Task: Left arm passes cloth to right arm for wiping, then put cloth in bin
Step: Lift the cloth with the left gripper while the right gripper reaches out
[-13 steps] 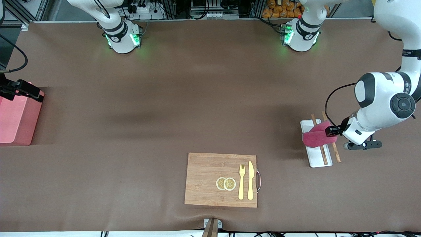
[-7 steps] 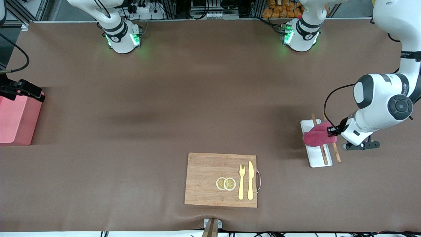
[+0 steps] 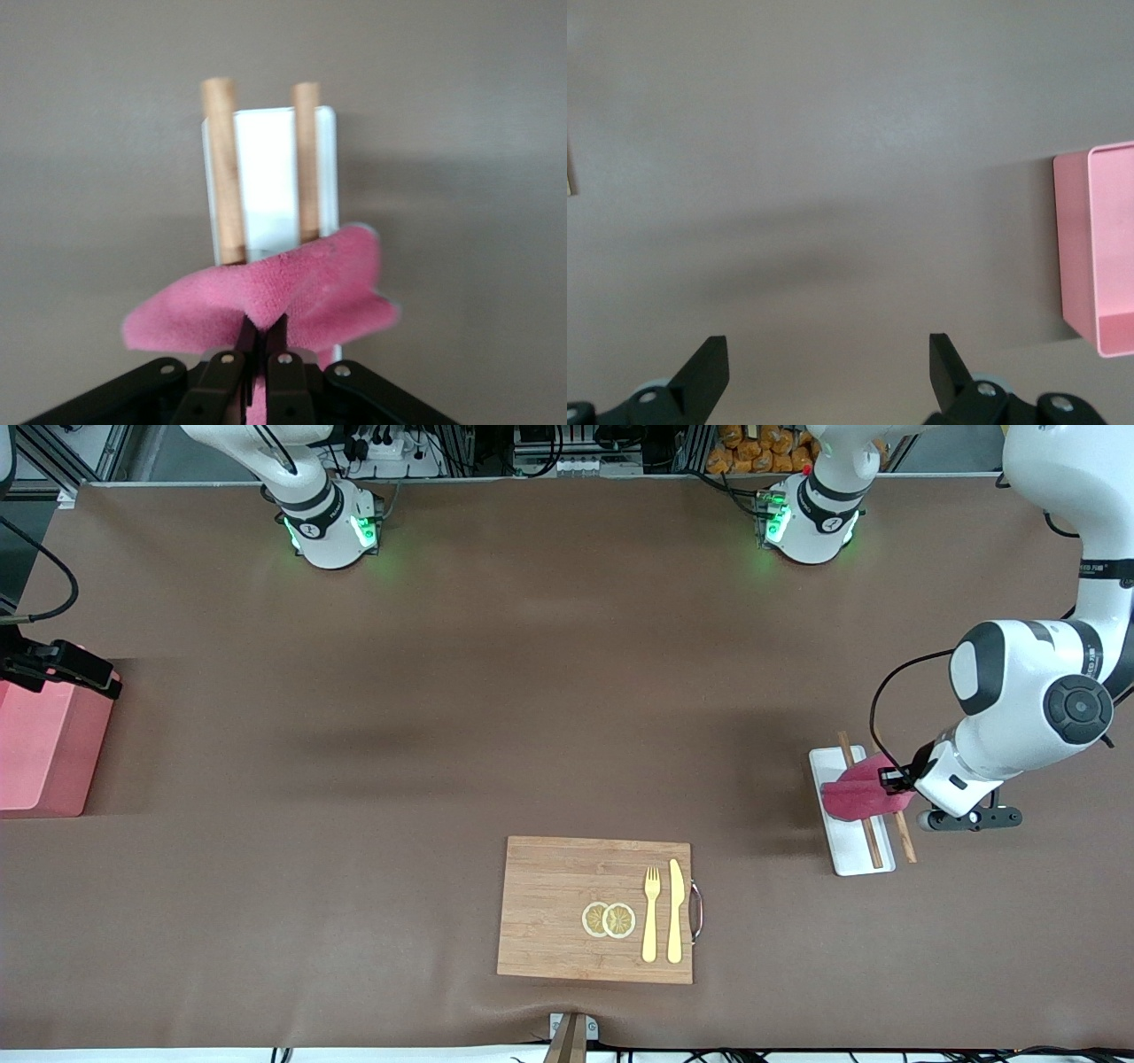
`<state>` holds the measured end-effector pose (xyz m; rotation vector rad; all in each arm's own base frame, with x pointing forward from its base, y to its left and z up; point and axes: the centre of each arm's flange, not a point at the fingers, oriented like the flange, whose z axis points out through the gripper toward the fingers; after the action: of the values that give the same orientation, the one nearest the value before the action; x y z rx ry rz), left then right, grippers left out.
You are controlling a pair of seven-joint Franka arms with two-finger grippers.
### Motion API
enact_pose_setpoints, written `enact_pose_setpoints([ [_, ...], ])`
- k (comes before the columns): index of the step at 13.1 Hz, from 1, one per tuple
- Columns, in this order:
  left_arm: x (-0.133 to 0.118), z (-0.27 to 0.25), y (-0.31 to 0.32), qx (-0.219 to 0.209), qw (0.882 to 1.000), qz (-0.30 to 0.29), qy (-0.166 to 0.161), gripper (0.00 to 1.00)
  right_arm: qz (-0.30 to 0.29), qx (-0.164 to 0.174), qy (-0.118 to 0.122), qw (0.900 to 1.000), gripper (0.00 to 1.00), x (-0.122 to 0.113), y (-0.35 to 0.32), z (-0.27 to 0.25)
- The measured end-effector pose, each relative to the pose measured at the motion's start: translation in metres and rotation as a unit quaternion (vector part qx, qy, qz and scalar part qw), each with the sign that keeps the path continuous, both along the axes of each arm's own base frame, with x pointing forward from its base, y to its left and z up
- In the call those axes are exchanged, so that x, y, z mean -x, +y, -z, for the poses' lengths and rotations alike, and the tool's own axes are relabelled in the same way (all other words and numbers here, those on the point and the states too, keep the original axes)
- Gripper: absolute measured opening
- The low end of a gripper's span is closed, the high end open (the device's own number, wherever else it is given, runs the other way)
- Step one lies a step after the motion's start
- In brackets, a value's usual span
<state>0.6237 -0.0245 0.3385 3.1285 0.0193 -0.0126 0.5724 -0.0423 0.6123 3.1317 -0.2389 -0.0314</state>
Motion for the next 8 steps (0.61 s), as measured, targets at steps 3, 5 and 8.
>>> enact_pose_setpoints([
  [3, 0.011, -0.049, -0.057, 0.023, 0.999, 0.019, -0.011, 0.07, 0.055, -0.021, 0.021, 0.998, 1.00, 0.003, 0.023, 0.004],
  [5, 0.021, -0.078, -0.105, 0.068, 0.997, -0.019, -0.011, 0.07, 0.118, -0.051, 0.050, 0.990, 1.00, 0.008, 0.041, 0.007],
  [8, 0.038, -0.120, -0.210, 0.124, 0.986, -0.113, 0.000, 0.07, 0.180, -0.056, 0.086, 0.978, 1.00, 0.009, 0.072, 0.018],
])
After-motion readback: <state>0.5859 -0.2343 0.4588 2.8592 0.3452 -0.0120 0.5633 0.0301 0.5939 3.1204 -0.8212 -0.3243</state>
